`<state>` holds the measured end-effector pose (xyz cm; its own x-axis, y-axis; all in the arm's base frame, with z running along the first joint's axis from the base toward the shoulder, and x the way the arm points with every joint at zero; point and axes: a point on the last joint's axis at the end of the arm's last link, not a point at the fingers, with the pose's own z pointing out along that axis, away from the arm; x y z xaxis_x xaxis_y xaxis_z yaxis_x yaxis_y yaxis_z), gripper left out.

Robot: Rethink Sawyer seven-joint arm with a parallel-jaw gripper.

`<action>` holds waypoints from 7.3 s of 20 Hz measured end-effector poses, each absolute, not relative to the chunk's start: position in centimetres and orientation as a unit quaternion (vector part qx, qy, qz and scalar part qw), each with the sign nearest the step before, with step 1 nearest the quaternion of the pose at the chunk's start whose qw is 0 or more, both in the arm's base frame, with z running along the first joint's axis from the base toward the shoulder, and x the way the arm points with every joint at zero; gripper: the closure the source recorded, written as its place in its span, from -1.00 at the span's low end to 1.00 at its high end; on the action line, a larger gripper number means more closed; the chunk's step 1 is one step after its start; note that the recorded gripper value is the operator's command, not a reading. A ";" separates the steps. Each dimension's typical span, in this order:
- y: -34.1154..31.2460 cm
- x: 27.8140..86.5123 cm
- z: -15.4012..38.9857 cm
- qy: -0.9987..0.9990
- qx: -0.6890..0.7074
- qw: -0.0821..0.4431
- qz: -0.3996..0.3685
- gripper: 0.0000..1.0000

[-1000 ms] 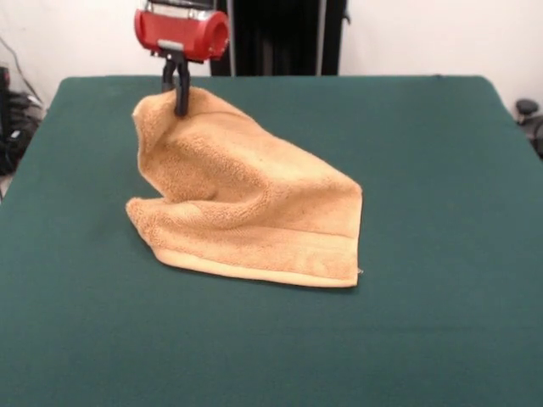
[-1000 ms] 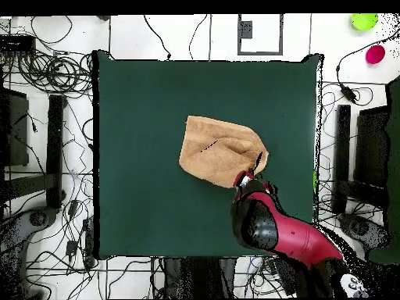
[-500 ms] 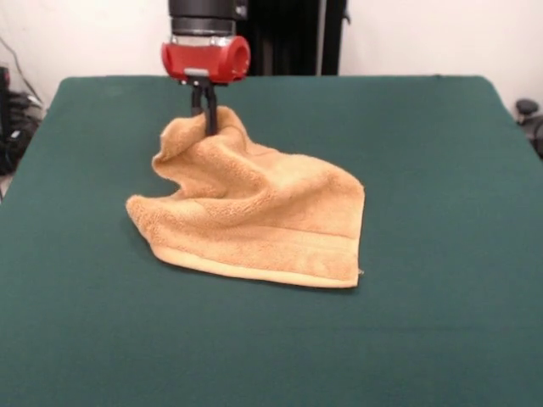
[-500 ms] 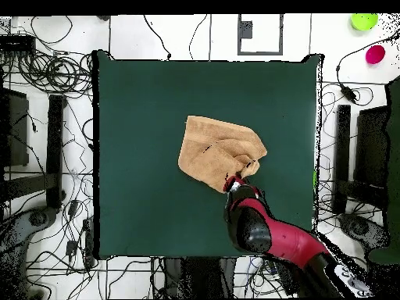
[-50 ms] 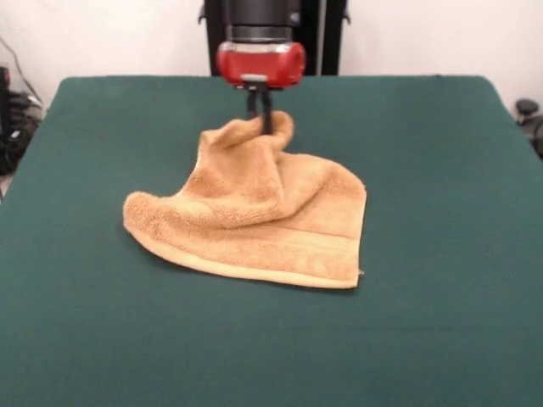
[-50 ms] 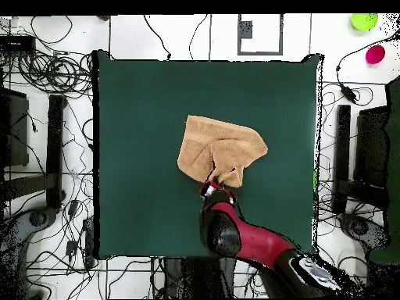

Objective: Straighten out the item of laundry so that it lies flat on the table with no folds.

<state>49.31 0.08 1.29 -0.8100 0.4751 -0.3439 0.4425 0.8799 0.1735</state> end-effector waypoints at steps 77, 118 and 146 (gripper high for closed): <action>-3.9 36.0 0.7 0.924 0.323 0.194 -0.062 -1.00; -2.6 56.7 20.3 0.941 0.281 0.170 -0.084 -1.00; 4.9 60.7 19.0 0.933 0.299 0.199 0.004 -1.00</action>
